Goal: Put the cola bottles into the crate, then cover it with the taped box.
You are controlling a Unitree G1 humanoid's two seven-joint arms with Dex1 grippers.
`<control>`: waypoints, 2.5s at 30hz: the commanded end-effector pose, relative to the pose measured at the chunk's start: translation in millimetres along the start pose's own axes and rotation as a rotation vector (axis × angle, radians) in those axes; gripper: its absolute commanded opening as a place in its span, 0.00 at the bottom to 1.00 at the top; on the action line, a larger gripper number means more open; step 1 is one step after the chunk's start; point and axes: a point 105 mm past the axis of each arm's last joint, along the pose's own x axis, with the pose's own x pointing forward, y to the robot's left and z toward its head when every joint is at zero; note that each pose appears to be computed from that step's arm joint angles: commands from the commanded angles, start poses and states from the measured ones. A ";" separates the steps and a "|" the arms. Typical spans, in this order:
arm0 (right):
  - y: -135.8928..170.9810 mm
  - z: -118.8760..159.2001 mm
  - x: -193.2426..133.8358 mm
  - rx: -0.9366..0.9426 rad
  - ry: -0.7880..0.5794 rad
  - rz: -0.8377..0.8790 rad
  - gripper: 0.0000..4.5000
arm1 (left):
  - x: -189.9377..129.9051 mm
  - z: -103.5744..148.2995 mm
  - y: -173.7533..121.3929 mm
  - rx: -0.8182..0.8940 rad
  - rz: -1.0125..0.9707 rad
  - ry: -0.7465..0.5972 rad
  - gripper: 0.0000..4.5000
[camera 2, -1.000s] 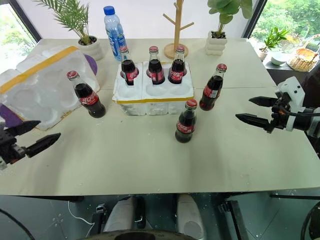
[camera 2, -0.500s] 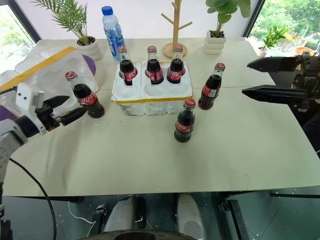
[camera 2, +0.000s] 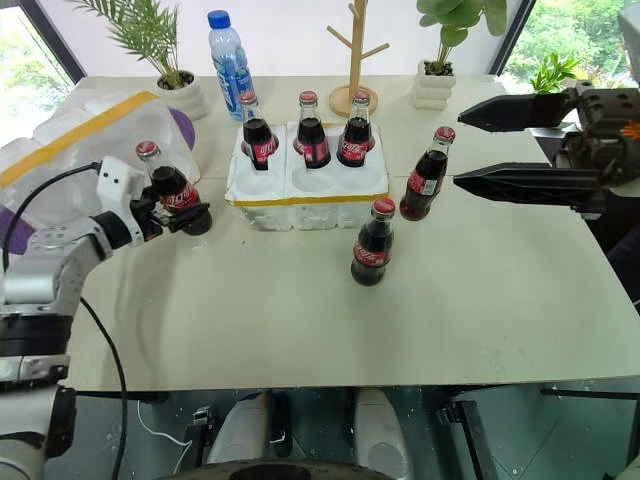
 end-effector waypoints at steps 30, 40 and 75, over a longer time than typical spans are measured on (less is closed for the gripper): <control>-1.1 -2.0 11.6 -0.020 -0.053 -0.103 1.00 | 32.5 156.7 -71.1 0.096 -0.479 -0.275 0.63; -2.8 -15.7 6.4 0.023 -0.056 -0.184 1.00 | 64.1 111.6 -76.9 0.235 -0.505 -0.119 0.63; 5.9 -163.8 47.3 0.175 0.086 -0.371 1.00 | -62.4 71.3 -142.0 0.251 -0.883 0.042 0.99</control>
